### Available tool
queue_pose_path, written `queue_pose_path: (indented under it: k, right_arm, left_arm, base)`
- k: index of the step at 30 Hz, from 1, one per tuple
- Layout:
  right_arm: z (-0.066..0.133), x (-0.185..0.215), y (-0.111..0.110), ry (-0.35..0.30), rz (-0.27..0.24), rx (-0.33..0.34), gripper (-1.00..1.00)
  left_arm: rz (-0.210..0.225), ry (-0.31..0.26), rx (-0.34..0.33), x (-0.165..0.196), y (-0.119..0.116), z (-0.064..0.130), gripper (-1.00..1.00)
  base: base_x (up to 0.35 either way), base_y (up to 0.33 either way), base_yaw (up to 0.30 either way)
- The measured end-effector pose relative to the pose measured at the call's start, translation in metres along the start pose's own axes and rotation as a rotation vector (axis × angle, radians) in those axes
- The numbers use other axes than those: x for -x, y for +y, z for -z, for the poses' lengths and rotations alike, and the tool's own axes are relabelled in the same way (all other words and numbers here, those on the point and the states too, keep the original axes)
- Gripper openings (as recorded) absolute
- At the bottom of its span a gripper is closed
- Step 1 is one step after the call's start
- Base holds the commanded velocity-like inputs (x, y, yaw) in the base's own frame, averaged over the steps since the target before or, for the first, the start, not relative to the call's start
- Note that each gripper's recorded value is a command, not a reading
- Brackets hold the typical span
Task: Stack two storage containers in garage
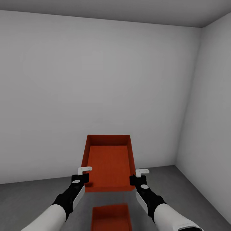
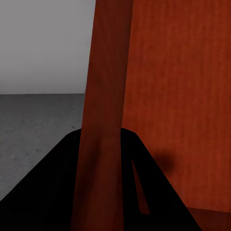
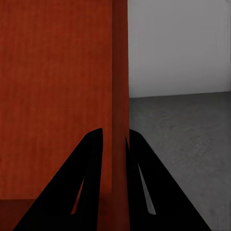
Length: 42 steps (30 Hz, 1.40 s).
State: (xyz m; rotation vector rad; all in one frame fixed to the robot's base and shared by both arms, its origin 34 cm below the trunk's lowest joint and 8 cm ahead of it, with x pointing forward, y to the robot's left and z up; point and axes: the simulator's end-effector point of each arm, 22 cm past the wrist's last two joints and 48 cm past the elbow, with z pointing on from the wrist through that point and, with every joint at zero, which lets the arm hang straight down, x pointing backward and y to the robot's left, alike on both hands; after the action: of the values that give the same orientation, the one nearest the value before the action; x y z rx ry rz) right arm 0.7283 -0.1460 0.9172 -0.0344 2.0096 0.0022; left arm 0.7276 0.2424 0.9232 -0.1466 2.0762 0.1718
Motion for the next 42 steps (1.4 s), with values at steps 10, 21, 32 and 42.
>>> queue_pose_path:
  k: [10,21,32,42]
  right_arm:
    - [-0.0002,-0.0001,0.0000,0.000,0.000,0.000,-1.00]
    - [-0.0006,-0.0001,-0.0001,0.000,0.000,0.000,-1.00]
    - [-0.0005,-0.0010,0.0000,0.003,0.002,0.000,-1.00]
    - [-0.0005,-0.0002,0.0000,0.000,0.000,0.000,-1.00]
  left_arm:
    - [0.000,0.000,0.000,-0.0001,0.0000,-0.0001,-1.00]
    - [0.000,0.000,0.000,0.0002,-0.0002,-0.0005,-1.00]
    - [0.001,0.004,0.000,-0.0016,0.0000,-0.0007,-1.00]
    - [0.000,0.000,0.000,-0.0001,-0.0001,-0.0005,-1.00]
  base:
    - [0.283,0.000,0.075]
    - [0.021,0.000,0.039]
    - [0.000,0.000,0.000]
    - [0.000,0.000,0.000]
